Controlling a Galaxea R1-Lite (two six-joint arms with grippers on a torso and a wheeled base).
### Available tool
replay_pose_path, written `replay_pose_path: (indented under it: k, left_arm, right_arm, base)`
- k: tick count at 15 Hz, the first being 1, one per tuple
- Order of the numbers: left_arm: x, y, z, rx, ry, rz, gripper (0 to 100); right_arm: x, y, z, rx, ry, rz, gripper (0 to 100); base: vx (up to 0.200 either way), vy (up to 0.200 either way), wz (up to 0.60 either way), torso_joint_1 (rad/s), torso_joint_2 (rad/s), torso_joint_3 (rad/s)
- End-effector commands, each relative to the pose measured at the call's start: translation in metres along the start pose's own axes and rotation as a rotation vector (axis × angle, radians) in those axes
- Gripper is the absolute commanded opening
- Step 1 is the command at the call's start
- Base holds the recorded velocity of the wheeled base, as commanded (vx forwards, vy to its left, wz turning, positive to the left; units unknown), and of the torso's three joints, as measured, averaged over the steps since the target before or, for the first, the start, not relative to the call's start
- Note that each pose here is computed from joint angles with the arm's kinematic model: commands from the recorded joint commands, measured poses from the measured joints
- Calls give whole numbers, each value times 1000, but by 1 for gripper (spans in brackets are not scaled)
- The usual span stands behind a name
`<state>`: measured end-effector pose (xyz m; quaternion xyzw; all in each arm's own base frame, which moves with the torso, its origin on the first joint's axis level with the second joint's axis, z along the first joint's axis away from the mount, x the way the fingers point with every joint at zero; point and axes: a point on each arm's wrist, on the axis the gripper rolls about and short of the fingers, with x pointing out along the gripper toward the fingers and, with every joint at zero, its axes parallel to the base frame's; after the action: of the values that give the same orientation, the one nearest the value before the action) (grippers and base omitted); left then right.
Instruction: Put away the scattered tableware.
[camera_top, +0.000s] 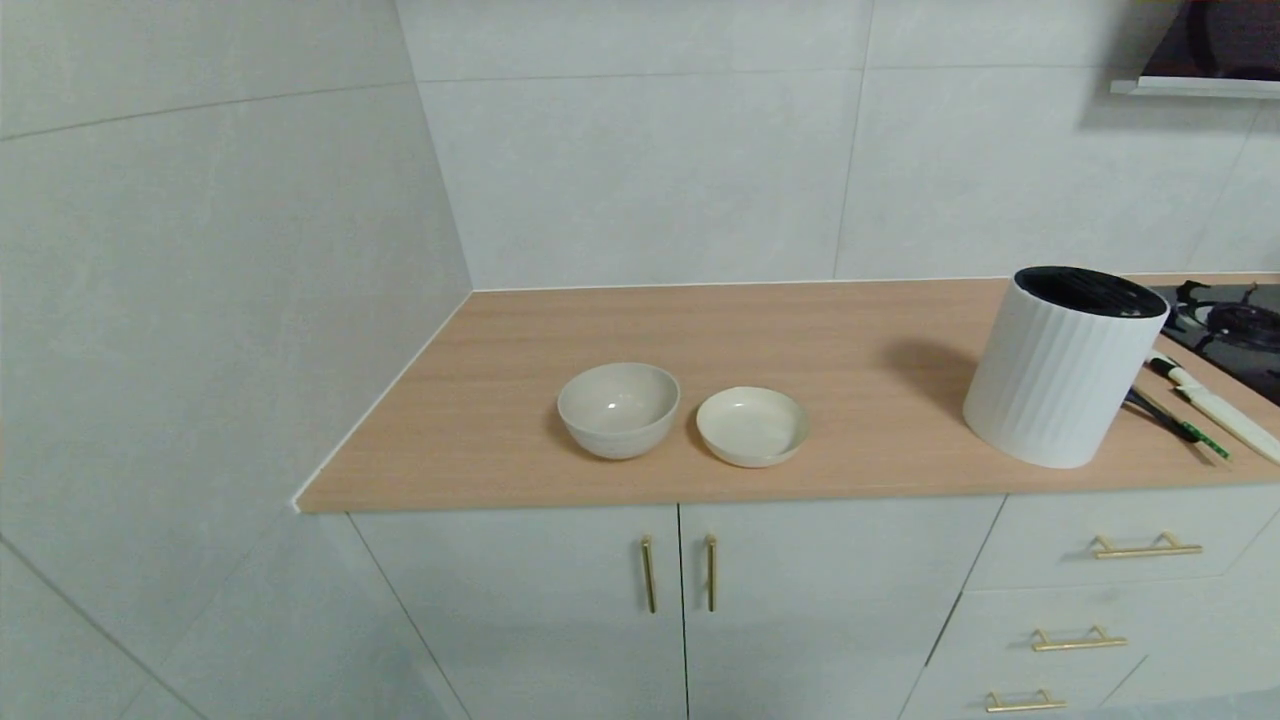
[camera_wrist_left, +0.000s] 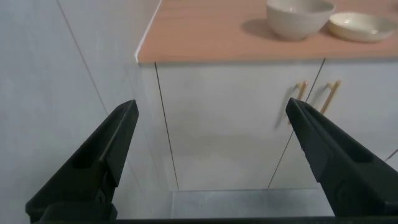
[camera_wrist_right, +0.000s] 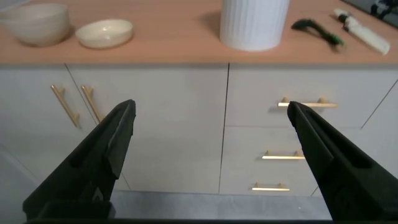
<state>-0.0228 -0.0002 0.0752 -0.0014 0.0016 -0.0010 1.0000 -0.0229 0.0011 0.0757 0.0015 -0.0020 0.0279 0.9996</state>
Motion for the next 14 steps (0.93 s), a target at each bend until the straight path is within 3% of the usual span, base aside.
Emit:
replay_pose_path:
  k: [1, 10, 14]
  left_arm:
    - [0, 0, 0, 0, 0, 0, 100]
    - [0, 0, 0, 0, 0, 0, 100]
    - [0, 0, 0, 0, 0, 0, 100]
  right_arm:
    - [0, 0, 0, 0, 1, 1, 100]
    - [0, 0, 0, 0, 1, 1, 100]
    - [0, 0, 0, 0, 1, 1, 100]
  base:
    - [0, 0, 0, -212, 486, 251]
    - [0, 0, 0, -28, 61, 34]
    - [0, 0, 0, -173, 395, 229]
